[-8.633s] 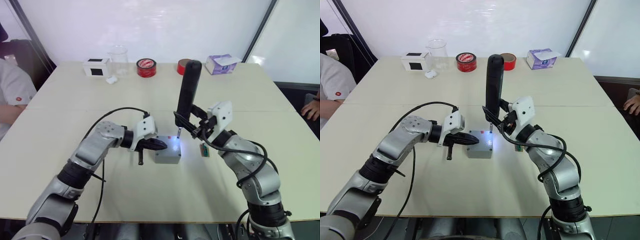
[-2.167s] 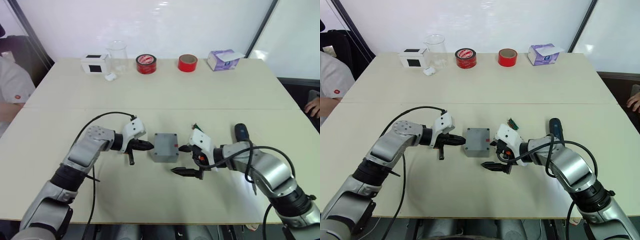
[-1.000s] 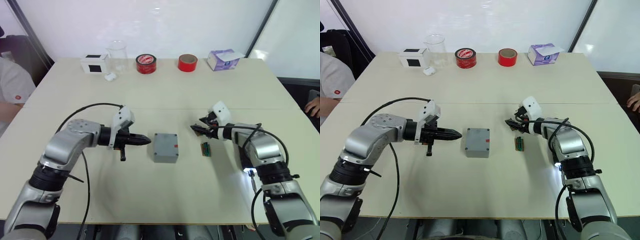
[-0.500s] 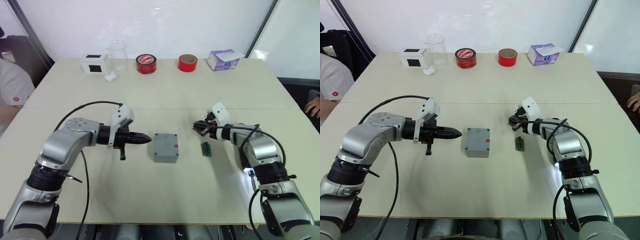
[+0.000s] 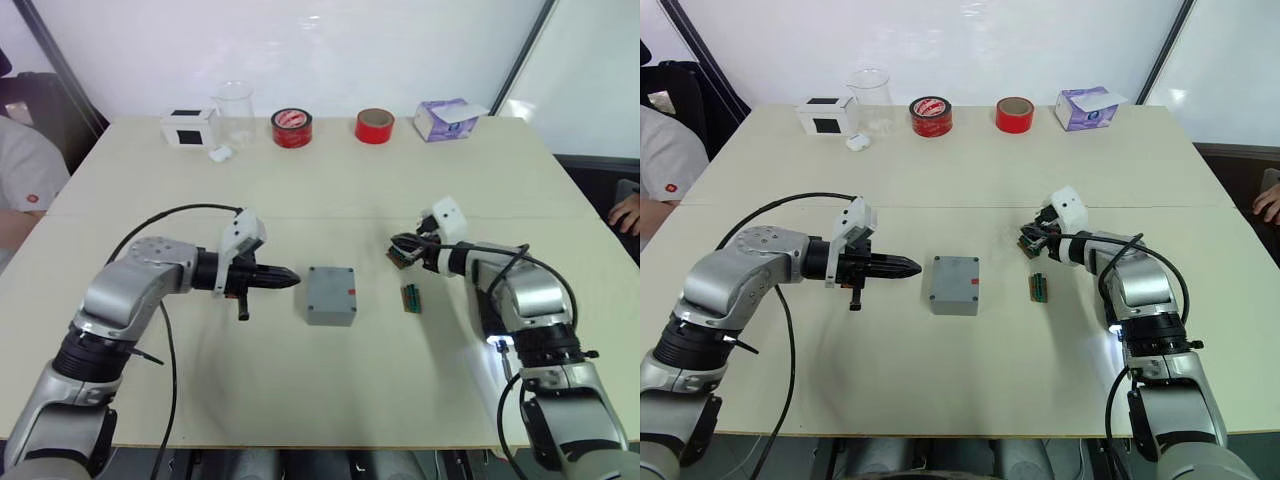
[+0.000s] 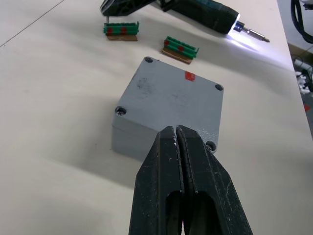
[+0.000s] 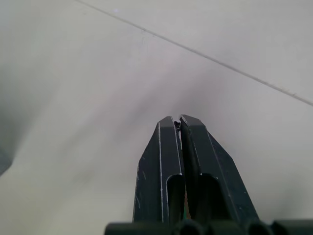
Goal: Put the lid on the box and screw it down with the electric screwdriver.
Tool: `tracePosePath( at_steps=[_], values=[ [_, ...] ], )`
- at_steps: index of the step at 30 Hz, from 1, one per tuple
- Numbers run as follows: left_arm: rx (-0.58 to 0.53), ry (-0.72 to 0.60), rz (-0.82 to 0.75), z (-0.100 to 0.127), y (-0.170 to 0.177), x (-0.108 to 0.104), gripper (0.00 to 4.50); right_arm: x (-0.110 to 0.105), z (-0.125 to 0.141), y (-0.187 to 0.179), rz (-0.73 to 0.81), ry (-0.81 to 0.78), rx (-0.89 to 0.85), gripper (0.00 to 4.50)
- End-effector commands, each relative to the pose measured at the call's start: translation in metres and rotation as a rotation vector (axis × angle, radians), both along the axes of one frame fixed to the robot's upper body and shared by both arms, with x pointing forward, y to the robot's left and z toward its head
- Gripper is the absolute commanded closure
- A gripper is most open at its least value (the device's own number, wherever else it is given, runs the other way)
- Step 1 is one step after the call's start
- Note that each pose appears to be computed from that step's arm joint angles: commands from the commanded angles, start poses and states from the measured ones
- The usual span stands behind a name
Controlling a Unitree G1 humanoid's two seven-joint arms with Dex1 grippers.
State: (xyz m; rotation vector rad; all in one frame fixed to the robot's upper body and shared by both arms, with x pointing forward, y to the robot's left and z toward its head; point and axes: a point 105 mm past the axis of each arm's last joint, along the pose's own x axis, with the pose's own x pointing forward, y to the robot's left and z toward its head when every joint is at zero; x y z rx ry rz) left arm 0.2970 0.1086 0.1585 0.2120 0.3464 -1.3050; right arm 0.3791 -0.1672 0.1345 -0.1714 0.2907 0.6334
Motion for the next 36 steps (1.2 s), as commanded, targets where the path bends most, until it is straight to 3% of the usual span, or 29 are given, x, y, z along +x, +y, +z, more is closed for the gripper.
tracePosePath(
  at_steps=[1,4,7,10,15,36],
  values=[
    [-0.019,-0.026,-0.007,0.008,0.003,-0.001,4.5,-0.003,0.034,0.003,0.01,-0.103,0.03,4.43],
    [-0.025,-0.022,-0.005,0.01,0.005,-0.001,4.5,-0.01,0.044,0.01,0.035,-0.127,0.044,4.43],
    [-0.016,-0.017,-0.011,0.013,0.01,-0.004,4.5,-0.035,0.054,0.035,0.17,-0.14,0.078,4.43],
    [-0.003,-0.004,-0.028,0.013,0.014,-0.009,4.5,-0.063,0.048,0.061,0.289,-0.134,0.084,4.43],
    [-0.005,0.001,-0.036,0.012,0.01,-0.011,4.5,-0.079,0.038,0.073,0.31,-0.119,0.111,4.43],
    [-0.009,0.008,-0.037,0.009,-0.001,-0.014,4.5,-0.07,0.014,0.076,0.27,-0.09,0.076,4.43]
  ],
)
